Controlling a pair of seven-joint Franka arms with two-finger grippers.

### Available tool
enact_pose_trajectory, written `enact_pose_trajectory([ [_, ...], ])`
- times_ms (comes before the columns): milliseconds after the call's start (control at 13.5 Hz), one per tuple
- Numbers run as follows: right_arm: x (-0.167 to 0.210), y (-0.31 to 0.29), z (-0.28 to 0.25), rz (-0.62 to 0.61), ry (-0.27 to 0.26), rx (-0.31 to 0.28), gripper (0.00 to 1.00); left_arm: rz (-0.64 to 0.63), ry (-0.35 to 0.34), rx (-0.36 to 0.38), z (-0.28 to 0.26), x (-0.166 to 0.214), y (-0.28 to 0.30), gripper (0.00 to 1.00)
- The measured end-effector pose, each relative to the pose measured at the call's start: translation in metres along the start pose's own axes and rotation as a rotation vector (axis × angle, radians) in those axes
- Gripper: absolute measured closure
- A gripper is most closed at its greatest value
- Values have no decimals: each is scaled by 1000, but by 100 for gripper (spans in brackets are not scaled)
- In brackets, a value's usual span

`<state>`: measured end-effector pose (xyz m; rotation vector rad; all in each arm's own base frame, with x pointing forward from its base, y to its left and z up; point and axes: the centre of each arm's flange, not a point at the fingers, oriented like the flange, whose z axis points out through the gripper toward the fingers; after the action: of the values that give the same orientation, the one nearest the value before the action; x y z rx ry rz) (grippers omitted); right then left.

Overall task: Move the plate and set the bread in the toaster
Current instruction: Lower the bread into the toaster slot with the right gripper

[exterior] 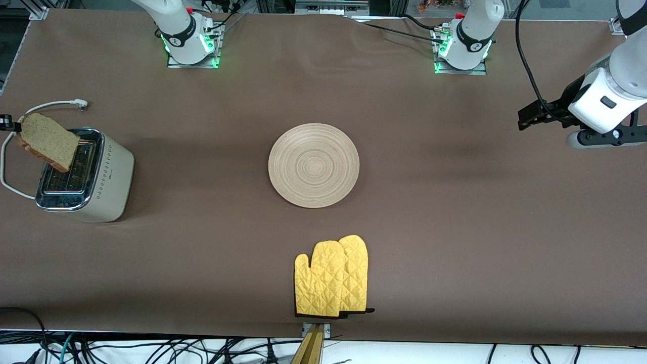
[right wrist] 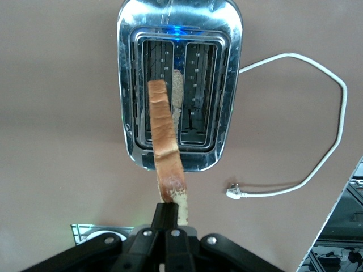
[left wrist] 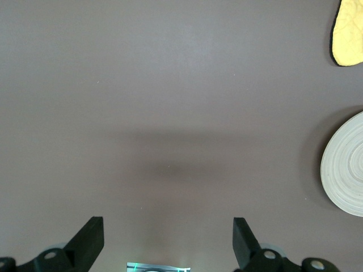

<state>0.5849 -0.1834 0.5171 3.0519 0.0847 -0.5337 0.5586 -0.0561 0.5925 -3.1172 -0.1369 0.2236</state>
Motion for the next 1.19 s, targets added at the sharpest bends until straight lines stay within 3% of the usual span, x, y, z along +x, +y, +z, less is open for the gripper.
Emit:
enact_pose_trajectory([
  [891, 35, -2, 25, -7, 10, -50, 99, -1, -6, 1, 1, 0, -1, 0],
  [1189, 51, -12, 40, -19, 15, -14, 99, -1, -6, 1, 1, -1, -1, 0],
])
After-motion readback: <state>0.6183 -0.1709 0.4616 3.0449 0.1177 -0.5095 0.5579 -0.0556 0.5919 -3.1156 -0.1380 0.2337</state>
